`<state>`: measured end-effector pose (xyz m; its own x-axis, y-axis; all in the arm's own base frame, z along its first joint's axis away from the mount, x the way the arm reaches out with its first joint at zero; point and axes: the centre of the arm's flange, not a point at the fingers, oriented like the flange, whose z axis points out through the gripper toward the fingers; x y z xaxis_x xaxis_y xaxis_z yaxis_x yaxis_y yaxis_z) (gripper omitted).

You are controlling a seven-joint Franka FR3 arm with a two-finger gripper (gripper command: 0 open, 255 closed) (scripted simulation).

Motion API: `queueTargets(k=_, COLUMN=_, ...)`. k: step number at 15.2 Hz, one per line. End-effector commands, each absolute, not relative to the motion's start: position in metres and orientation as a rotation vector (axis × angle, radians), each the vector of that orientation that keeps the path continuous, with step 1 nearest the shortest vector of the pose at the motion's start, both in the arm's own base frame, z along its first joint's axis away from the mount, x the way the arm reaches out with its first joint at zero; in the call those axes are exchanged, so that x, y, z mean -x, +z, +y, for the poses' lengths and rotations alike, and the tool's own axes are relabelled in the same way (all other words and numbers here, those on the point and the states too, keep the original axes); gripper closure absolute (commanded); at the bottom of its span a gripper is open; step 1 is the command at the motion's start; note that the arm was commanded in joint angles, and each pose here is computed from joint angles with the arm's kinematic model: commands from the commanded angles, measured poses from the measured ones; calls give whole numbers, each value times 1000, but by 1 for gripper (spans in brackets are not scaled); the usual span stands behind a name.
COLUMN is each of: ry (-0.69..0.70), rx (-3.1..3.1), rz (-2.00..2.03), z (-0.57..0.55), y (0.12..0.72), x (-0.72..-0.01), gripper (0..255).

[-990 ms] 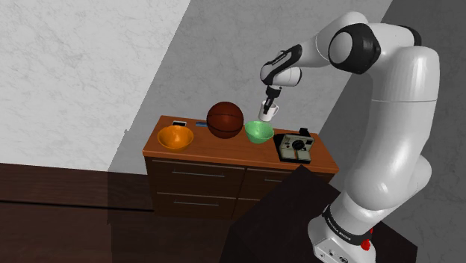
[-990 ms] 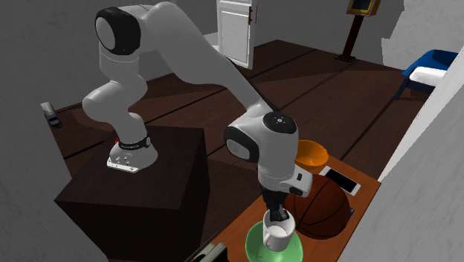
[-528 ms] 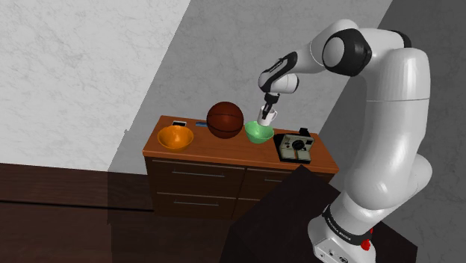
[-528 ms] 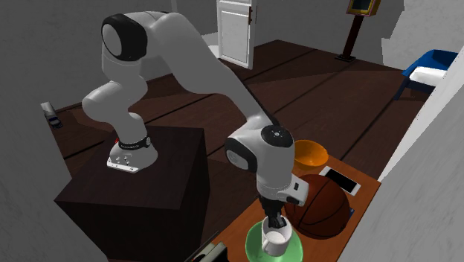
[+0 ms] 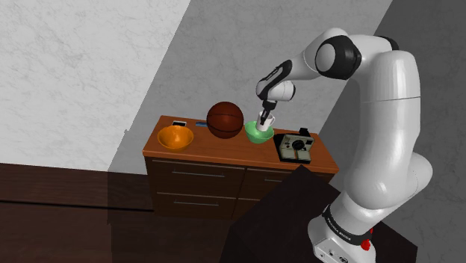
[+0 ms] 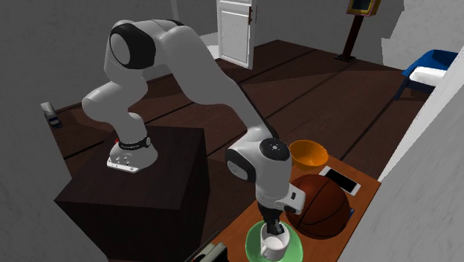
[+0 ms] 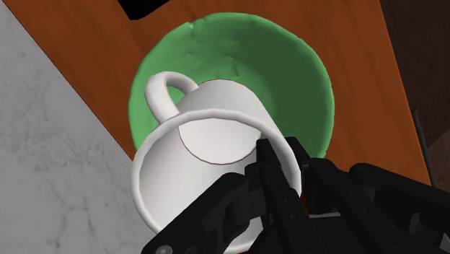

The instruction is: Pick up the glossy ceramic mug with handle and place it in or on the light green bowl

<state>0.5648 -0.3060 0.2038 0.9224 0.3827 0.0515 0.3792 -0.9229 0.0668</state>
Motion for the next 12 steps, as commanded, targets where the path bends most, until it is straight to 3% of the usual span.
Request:
queueTargets(k=1, ry=99, rx=-3025, rz=600, z=-306, y=201, x=-565, gripper=255)
queueTargets(k=6, ry=99, rx=-3025, rz=600, z=-306, y=201, x=-565, gripper=255)
queueTargets(k=7, ry=99, rx=-3025, rz=600, z=-306, y=201, x=-565, gripper=0)
queueTargets(k=12, ry=99, rx=-3025, rz=600, z=-306, y=201, x=-565, gripper=0)
